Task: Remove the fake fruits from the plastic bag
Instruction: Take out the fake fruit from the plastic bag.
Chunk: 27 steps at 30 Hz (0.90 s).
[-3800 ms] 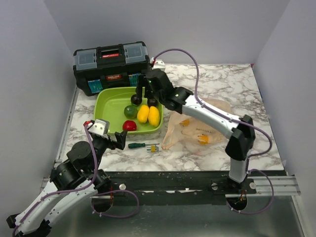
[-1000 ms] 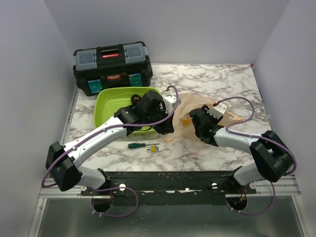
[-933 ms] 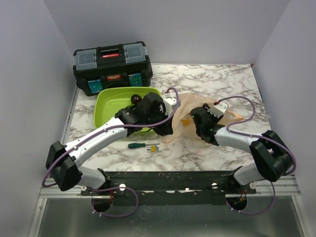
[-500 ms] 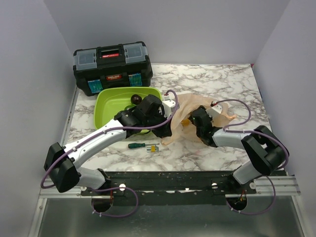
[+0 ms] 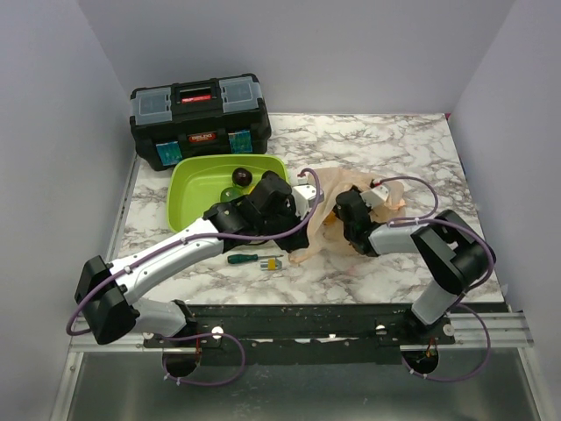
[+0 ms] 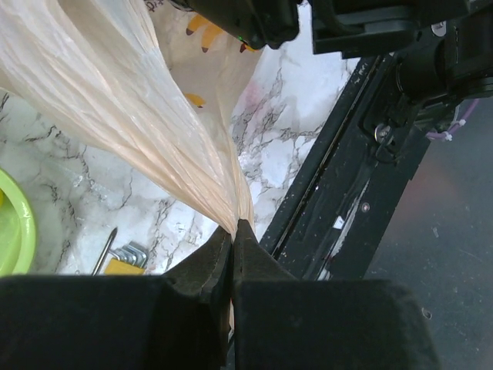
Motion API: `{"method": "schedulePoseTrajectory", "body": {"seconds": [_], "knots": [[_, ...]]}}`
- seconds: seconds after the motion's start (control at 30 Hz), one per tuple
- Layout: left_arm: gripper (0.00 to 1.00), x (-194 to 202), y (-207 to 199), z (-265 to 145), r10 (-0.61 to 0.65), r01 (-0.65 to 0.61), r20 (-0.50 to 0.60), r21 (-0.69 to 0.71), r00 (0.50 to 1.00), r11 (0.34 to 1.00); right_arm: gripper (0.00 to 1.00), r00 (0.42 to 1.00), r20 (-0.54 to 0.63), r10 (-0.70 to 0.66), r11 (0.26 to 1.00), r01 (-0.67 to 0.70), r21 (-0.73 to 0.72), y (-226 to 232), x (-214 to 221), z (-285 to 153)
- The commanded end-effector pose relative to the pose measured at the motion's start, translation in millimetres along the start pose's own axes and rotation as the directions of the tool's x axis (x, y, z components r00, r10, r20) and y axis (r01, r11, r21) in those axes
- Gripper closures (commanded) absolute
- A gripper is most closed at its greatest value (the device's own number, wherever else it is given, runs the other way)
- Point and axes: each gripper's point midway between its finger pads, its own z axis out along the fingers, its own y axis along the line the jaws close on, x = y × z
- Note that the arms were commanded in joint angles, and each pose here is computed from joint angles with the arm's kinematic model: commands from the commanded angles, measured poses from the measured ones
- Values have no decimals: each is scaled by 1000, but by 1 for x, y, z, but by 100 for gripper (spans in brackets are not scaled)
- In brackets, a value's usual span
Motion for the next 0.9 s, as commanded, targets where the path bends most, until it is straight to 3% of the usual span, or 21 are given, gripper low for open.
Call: {"method": "schedulePoseTrajectory", "body": {"seconds": [0.0,0.2,0.37,0.7,0.87], "knots": [[100,0,-4,-1,45,-45,17,-12,999,999,45,995,54,80,996,-81,25,2,-14,18],[100,1,-5,0,53,-53,11,-16,999,998,42,998,39,57,998,-58,14,8,-17,36],[100,2,-6,2,50,-50,2,-9,999,999,34,999,30,27,999,-28,32,8,-17,47],[100,3,-4,3,51,-51,-2,-20,999,998,36,998,-49,-27,995,32,92,1,6,72],[100,3,-3,3,52,-52,-4,-24,999,998,51,991,-113,-68,994,78,78,7,21,81]]}}
